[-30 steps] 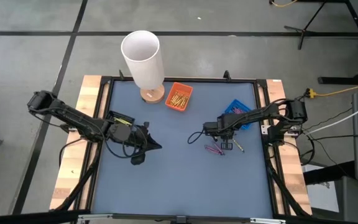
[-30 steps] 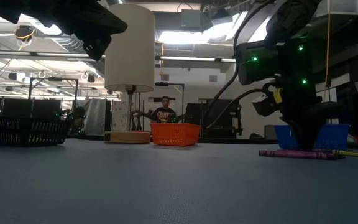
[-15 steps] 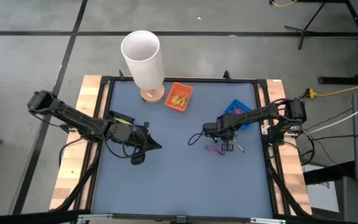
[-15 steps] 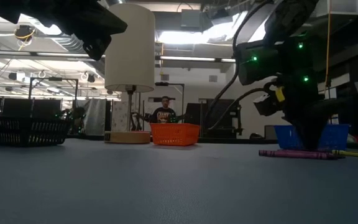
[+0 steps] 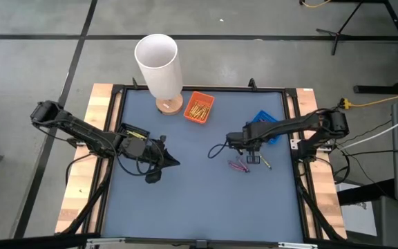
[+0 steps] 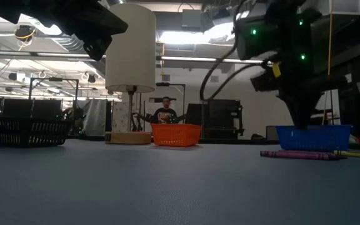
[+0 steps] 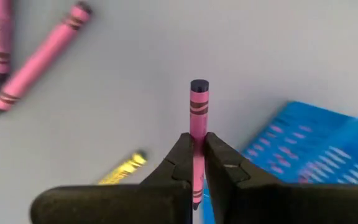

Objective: Sort crayons
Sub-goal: Put the violet crayon into the blue basket

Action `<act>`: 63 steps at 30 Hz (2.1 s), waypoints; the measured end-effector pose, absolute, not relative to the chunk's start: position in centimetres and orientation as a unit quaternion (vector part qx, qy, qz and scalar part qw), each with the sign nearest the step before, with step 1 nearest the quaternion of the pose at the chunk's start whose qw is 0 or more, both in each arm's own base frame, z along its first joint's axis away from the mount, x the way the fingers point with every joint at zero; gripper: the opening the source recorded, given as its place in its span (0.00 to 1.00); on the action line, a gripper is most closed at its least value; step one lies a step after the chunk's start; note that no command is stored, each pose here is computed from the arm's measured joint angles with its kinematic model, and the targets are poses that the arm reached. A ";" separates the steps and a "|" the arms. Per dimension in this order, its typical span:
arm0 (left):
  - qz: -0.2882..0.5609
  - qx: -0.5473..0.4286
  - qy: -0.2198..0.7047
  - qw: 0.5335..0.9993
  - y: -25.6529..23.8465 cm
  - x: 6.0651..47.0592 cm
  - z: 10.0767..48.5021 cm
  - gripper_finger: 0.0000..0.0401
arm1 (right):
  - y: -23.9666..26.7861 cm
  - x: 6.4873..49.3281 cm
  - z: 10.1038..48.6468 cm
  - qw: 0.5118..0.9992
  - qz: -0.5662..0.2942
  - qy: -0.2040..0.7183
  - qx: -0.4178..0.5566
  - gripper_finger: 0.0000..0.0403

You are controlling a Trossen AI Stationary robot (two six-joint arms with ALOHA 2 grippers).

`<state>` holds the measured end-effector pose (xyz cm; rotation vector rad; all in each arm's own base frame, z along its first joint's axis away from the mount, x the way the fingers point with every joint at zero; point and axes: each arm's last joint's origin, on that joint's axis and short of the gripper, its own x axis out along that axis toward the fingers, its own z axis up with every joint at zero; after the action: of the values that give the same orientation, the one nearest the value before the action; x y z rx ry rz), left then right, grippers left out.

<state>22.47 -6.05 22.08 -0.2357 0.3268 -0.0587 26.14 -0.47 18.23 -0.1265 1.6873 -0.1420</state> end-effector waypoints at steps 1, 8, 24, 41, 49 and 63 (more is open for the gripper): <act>-0.029 -0.117 0.162 0.979 -6.1 22.5 22.1 0.02 | -0.5 26.1 18.7 0.661 -0.071 0.744 -0.065 0.05; -0.029 -0.117 0.162 0.979 -6.1 22.5 22.1 0.02 | -1.2 24.8 20.9 0.637 -0.144 0.743 -0.150 0.05; -0.029 -0.117 0.162 0.979 -6.1 22.5 22.1 0.02 | -5.8 23.1 20.9 0.581 -0.244 0.770 -0.096 0.05; -0.030 -0.117 0.162 0.979 -6.1 22.5 22.1 0.02 | -7.8 23.9 20.4 0.639 -0.212 0.739 0.021 0.05; -0.030 -0.117 0.162 0.979 -6.1 22.5 22.1 0.02 | -8.0 24.0 19.8 0.622 -0.228 0.749 -0.003 0.05; -0.030 -0.117 0.162 0.979 -6.1 22.5 22.1 0.02 | -8.1 24.7 17.9 0.598 -0.191 0.779 0.001 0.05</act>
<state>22.47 -6.06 22.08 -0.2358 0.3266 -0.0598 24.70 -8.06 17.92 0.0017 1.8063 -0.4422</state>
